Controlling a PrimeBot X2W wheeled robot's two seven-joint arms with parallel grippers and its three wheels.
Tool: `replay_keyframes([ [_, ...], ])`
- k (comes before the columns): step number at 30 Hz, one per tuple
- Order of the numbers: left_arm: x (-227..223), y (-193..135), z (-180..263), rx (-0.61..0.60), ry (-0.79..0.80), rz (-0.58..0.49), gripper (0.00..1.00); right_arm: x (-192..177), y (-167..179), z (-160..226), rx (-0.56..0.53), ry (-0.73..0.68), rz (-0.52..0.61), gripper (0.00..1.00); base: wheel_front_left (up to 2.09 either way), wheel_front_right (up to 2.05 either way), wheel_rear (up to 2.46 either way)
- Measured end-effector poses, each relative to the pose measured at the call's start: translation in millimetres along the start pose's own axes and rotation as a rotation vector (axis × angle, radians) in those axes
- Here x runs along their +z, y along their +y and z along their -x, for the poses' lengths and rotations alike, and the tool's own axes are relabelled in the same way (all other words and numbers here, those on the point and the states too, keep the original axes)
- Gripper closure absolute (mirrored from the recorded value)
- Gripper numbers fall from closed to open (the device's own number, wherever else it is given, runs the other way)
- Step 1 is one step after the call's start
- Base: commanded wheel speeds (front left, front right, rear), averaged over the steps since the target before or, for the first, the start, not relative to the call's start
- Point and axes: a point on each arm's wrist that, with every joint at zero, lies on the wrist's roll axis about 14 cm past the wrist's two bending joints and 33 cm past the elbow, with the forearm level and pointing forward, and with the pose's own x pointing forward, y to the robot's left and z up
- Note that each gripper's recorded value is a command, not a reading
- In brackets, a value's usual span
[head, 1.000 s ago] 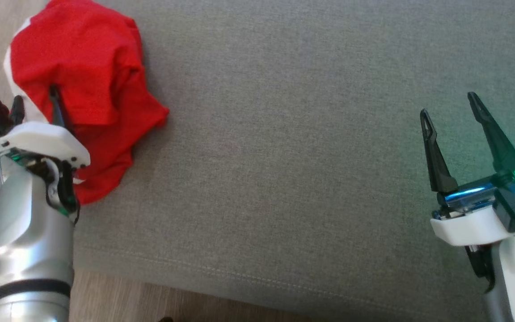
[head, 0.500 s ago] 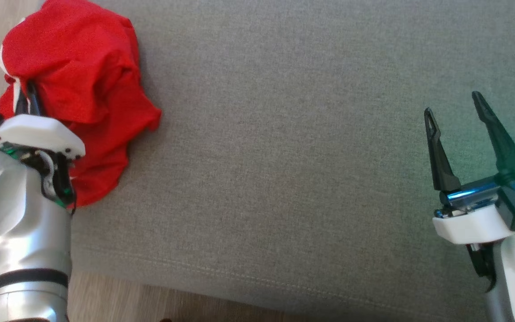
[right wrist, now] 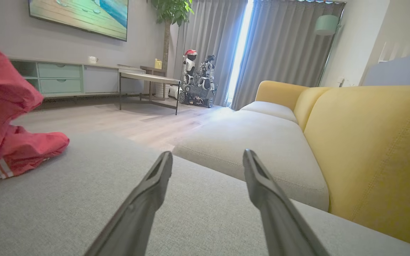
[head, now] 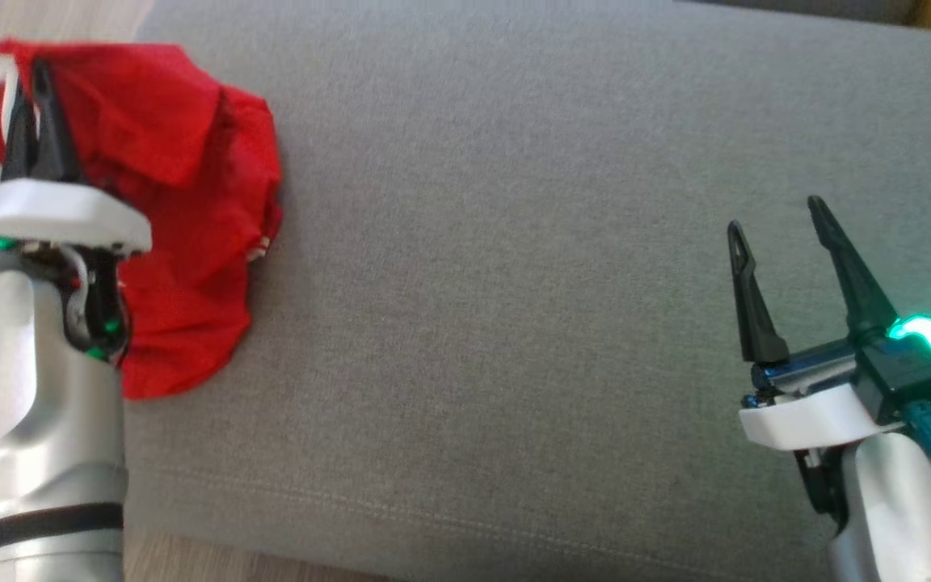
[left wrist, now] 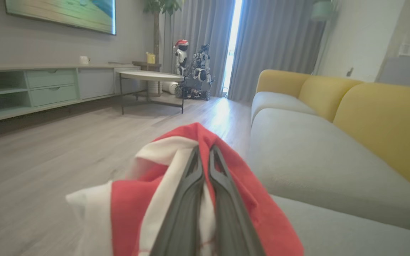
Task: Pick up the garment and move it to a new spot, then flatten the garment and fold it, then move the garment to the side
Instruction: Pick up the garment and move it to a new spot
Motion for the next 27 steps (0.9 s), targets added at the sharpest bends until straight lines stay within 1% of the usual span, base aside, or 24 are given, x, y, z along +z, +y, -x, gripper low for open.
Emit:
replay_keyframes([
  [3,34.8,-24.8,-2.4,-0.072,-0.084,0.038,1.00,8.6,-0.3,4.6,-0.017,-0.016,-0.002,0.00,0.00,0.00,0.00],
  [6,63.5,-58.9,-1.9,-0.158,-0.139,0.122,1.00,16.5,-7.5,10.9,-0.050,-0.029,-0.003,0.00,0.00,0.00,0.00],
  [9,85.6,-99.5,2.1,-0.269,-0.172,0.146,1.00,21.6,-16.0,18.6,-0.089,-0.035,-0.002,0.00,0.00,0.00,0.00],
  [13,103.9,-152.5,11.2,-0.406,-0.192,0.175,1.00,28.8,-29.1,30.3,-0.138,-0.045,0.003,0.00,0.00,0.00,0.00],
  [19,106.9,-228.9,26.3,-0.577,-0.173,0.251,1.00,37.4,-52.2,47.9,-0.218,-0.058,0.026,0.00,0.00,0.00,0.00],
  [20,106.2,-244.0,29.6,-0.611,-0.169,0.255,1.00,40.0,-57.0,49.3,-0.232,-0.064,0.031,0.00,0.00,0.00,0.00],
  [21,106.0,-273.8,37.6,-0.673,-0.163,0.290,1.00,46.9,-66.4,52.0,-0.259,-0.081,0.045,0.00,0.00,0.00,0.00],
  [22,104.8,-288.2,41.7,-0.701,-0.153,0.317,1.00,49.9,-70.4,53.4,-0.269,-0.089,0.051,0.00,0.00,0.00,0.00],
  [23,101.6,-301.2,44.6,-0.721,-0.137,0.342,1.00,52.7,-74.0,54.9,-0.280,-0.096,0.055,0.00,0.00,0.00,0.00],
  [26,86.8,-334.8,48.7,-0.759,-0.102,0.368,1.00,59.2,-86.3,61.1,-0.316,-0.114,0.067,0.00,0.00,0.00,0.00],
  [27,86.8,-334.8,48.7,-0.759,-0.102,0.368,1.00,59.2,-86.3,61.1,-0.316,-0.114,0.067,0.00,0.00,0.00,0.00],
])
